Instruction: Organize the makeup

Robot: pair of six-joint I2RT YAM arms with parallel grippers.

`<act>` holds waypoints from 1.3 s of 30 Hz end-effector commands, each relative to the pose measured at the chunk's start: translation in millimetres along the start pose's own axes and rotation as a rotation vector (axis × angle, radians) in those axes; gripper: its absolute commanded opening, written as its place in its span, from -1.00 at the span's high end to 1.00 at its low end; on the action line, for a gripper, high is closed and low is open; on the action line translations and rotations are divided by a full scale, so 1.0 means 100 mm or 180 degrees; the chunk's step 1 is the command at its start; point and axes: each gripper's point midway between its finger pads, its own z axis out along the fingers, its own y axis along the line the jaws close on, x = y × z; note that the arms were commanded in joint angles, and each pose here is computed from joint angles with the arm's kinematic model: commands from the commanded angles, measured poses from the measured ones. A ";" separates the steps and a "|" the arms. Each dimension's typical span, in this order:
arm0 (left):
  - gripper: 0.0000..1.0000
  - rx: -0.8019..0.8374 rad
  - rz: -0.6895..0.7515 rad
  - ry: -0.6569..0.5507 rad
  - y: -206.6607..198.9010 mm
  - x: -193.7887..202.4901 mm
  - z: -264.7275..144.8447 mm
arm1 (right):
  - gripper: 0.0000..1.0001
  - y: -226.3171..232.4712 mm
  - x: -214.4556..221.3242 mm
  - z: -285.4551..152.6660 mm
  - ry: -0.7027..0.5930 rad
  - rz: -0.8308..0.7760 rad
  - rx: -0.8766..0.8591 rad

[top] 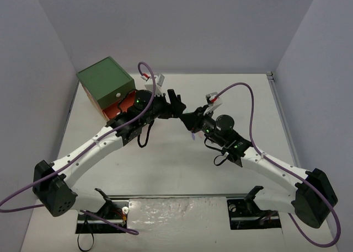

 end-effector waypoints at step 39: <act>1.00 -0.1990 0.2399 0.1566 2.27 -0.52 -0.23 | -0.90 -1.39 0.28 -0.70 0.0977 -0.0375 0.1835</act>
